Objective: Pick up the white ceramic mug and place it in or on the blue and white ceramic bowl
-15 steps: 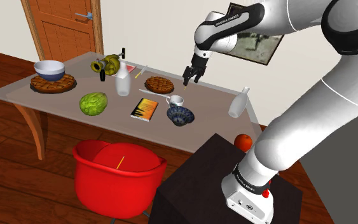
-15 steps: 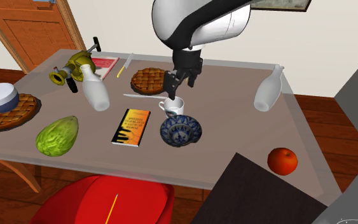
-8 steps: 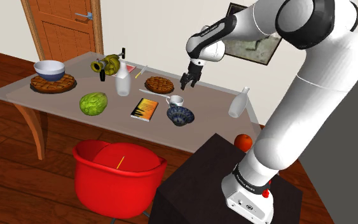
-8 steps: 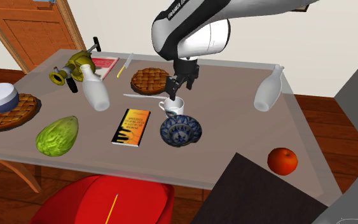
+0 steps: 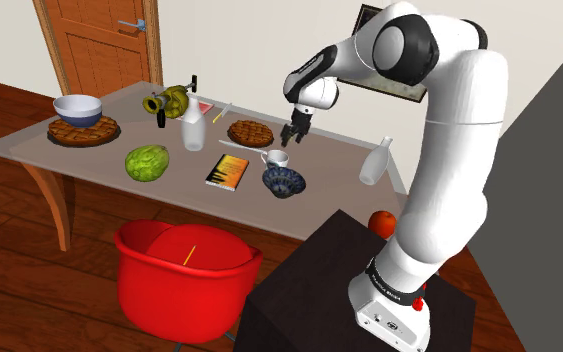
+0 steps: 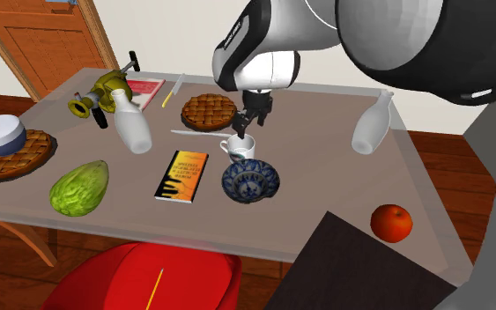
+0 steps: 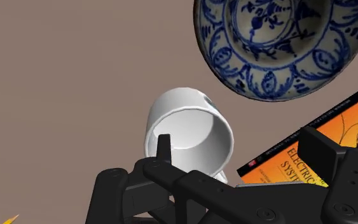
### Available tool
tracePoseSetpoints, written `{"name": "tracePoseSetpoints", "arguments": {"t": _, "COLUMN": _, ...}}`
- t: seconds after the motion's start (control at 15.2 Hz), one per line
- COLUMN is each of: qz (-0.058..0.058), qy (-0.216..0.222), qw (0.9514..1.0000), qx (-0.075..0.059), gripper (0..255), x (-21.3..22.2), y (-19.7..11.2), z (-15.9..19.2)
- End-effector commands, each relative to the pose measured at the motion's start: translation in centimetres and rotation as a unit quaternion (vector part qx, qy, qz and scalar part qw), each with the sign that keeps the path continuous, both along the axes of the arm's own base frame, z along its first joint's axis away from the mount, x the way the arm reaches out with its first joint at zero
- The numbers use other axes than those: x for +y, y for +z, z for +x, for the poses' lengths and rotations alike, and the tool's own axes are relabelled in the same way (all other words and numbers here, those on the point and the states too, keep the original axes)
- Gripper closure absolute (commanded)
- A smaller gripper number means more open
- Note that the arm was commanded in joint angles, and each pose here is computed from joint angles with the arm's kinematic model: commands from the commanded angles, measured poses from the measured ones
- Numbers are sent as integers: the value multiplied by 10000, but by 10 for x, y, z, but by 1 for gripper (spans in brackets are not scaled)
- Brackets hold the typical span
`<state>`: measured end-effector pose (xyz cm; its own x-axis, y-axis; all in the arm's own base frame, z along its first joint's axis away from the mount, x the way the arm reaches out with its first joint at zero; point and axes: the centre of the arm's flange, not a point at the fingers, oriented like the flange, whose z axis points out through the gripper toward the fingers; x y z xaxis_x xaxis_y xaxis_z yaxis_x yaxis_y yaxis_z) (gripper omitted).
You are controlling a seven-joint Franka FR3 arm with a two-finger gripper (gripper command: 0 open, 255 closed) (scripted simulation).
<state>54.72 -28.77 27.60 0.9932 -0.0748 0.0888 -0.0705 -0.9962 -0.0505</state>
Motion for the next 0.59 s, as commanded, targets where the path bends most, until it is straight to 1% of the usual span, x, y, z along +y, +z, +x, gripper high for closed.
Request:
{"name": "tracePoseSetpoints", "arguments": {"t": 0.0, "qz": 6, "qy": -4, "qw": 10000, "qx": -7, "gripper": 0, "x": -16, "y": -18, "z": 12}}
{"name": "tracePoseSetpoints", "arguments": {"t": 0.46, "qz": 21, "qy": -27, "qw": 10000, "qx": -22, "gripper": 0, "x": -70, "y": -80, "z": 53}}
{"name": "tracePoseSetpoints", "arguments": {"t": 0.53, "qz": 22, "qy": -28, "qw": 10000, "qx": -23, "gripper": 0, "x": -73, "y": -83, "z": 56}}
